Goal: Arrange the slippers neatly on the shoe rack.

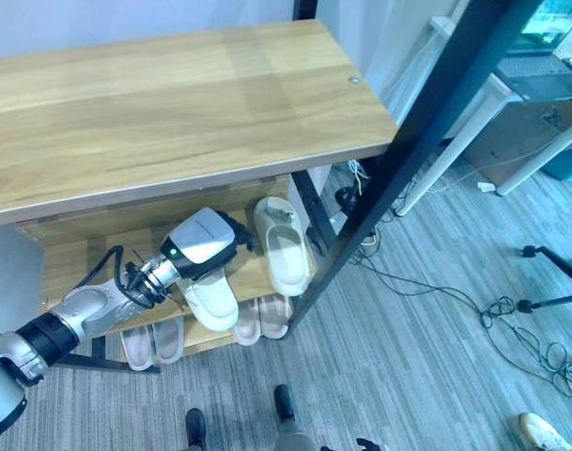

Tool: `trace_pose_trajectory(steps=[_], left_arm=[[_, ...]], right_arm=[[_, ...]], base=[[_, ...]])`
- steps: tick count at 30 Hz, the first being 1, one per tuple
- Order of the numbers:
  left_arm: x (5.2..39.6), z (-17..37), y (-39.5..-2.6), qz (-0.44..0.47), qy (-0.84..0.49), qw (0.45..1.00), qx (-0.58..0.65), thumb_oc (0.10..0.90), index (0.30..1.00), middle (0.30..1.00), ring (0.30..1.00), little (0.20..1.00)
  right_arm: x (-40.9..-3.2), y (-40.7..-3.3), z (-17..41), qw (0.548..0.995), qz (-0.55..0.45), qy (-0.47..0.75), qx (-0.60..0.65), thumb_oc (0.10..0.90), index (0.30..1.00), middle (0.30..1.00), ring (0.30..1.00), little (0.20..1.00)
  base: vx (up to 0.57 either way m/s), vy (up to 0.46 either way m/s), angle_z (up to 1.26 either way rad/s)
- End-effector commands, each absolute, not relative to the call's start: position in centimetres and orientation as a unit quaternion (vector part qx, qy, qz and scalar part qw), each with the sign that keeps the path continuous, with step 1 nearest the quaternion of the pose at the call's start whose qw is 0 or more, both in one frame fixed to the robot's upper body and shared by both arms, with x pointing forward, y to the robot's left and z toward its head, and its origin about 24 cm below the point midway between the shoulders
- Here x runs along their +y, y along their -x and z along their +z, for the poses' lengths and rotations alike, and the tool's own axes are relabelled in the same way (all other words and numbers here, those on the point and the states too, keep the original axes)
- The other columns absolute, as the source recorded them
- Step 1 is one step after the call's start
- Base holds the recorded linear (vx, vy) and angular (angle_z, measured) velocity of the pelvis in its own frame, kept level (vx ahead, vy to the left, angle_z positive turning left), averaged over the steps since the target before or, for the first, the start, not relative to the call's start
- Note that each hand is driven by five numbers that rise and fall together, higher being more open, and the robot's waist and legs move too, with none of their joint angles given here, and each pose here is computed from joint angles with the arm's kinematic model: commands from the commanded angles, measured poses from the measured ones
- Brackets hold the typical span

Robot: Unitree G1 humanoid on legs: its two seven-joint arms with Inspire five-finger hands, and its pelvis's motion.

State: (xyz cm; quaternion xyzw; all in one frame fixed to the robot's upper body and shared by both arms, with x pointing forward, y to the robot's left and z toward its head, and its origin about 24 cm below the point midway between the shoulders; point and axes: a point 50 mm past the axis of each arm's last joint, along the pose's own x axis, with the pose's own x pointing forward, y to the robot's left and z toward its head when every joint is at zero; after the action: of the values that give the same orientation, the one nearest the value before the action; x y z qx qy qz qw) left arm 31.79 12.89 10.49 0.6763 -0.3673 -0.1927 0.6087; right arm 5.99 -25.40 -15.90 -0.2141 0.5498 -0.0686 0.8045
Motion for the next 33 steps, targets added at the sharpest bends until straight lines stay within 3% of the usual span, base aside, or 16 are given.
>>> trace_pose_trajectory(steps=[1,4,17,26,28,33], left_arm=[[12.2,16.6,-33.0,-0.121,-0.667,0.579,-0.453,0.800,0.900,0.900,0.900,0.900],[12.3,16.2,-33.0,-0.123,-0.676,0.576,-0.444,0.800,0.900,0.900,0.900,0.900],[13.3,17.7,-33.1,-0.097,-0.675,0.578,-0.448,0.800,0.900,0.900,0.900,0.900],[14.8,18.6,-31.1,-0.054,-0.579,0.680,-0.446,0.800,0.900,0.900,0.900,0.900],[15.1,17.5,-30.4,-0.052,-0.537,0.726,-0.427,0.800,0.900,0.900,0.900,0.900],[15.1,15.7,-30.3,-0.058,-0.509,0.765,-0.390,0.800,0.900,0.900,0.900,0.900]], right_arm=[[-26.9,-5.6,-15.5,0.794,-0.078,0.243,0.552,0.800,0.900,0.900,0.900,0.900],[-26.6,-7.1,-15.3,0.807,-0.080,0.240,0.534,0.800,0.900,0.900,0.900,0.900],[-26.6,-7.2,-15.3,0.810,-0.081,0.238,0.530,0.800,0.900,0.900,0.900,0.900],[-25.3,-6.5,-15.8,0.807,-0.075,0.220,0.542,0.800,0.900,0.900,0.900,0.900],[-25.1,-6.4,-15.9,0.808,-0.073,0.217,0.542,0.800,0.900,0.900,0.900,0.900],[-25.2,-6.7,-15.8,0.809,-0.075,0.218,0.540,0.800,0.900,0.900,0.900,0.900]], base=[[0.00,0.000,0.00],[0.01,-0.015,0.05],[0.00,-0.002,0.03],[0.00,-0.009,0.04],[0.00,-0.009,0.02],[-0.01,-0.004,0.01]])
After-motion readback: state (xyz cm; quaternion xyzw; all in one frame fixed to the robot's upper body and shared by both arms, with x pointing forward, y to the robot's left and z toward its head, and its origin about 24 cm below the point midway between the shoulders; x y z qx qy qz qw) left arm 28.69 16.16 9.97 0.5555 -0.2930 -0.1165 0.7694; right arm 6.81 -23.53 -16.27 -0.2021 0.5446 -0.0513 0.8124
